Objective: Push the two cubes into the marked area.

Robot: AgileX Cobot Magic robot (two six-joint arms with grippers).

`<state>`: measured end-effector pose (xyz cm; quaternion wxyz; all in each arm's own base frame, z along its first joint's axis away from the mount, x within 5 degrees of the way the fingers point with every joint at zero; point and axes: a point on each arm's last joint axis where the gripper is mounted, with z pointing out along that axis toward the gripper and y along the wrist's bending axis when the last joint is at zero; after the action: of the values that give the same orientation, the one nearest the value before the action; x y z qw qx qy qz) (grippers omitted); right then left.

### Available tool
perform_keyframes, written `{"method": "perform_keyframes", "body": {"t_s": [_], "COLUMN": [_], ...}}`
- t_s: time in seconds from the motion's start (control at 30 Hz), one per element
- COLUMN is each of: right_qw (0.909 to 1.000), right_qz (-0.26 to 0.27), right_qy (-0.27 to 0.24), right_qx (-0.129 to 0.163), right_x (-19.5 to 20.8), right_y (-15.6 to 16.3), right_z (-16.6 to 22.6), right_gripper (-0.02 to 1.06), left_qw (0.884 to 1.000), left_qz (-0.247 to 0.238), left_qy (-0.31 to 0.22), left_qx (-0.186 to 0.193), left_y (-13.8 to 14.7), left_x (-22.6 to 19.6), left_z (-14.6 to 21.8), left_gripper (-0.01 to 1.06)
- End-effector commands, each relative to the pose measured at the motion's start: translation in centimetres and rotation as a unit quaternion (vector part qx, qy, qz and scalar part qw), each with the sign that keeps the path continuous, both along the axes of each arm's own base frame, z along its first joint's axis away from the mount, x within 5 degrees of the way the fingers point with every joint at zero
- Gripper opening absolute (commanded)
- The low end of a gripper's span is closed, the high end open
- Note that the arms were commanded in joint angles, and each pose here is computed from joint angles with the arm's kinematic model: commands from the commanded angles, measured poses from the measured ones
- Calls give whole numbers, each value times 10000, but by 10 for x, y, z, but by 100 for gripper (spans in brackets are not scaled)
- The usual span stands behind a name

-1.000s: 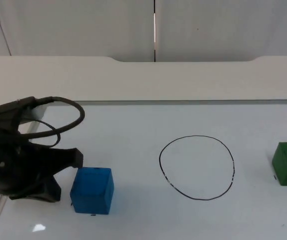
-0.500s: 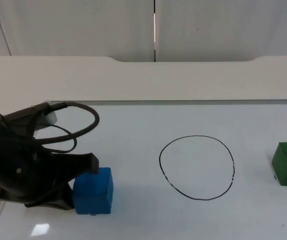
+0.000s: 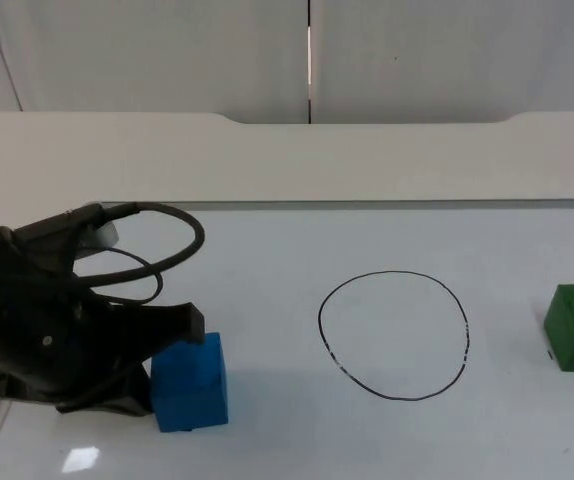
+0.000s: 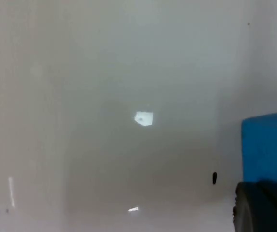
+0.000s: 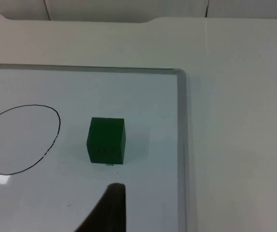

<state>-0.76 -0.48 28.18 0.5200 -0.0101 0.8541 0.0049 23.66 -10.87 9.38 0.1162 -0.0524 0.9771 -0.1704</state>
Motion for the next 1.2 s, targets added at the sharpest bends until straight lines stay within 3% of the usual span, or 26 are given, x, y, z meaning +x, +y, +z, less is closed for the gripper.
{"method": "perform_keyframes", "body": {"t_s": [0.0, 0.47, 0.87, 1.17], "right_qw": [10000, 10000, 10000, 10000], "right_qz": [-44, -50, -56, -56], "right_qy": [-12, -12, -12, -12], "right_qx": [-29, -18, -31, -31], "right_x": [0, 0, 0, 0], "right_y": [0, 0, 0, 0], "right_z": [-2, -2, -2, -2], "right_gripper": [105, 105, 105, 105], "left_qw": [9999, 9998, 9994, 9997], "left_qz": [61, 175, 242, 45], "left_qy": [54, -47, 41, 94], "left_qx": [-120, -52, -229, -232], "left_y": [-3, -2, -8, -19], "left_x": [0, 2, 0, 8], "left_z": [1, 2, 2, -6], "left_gripper": [0, 0, 0, 0]}}
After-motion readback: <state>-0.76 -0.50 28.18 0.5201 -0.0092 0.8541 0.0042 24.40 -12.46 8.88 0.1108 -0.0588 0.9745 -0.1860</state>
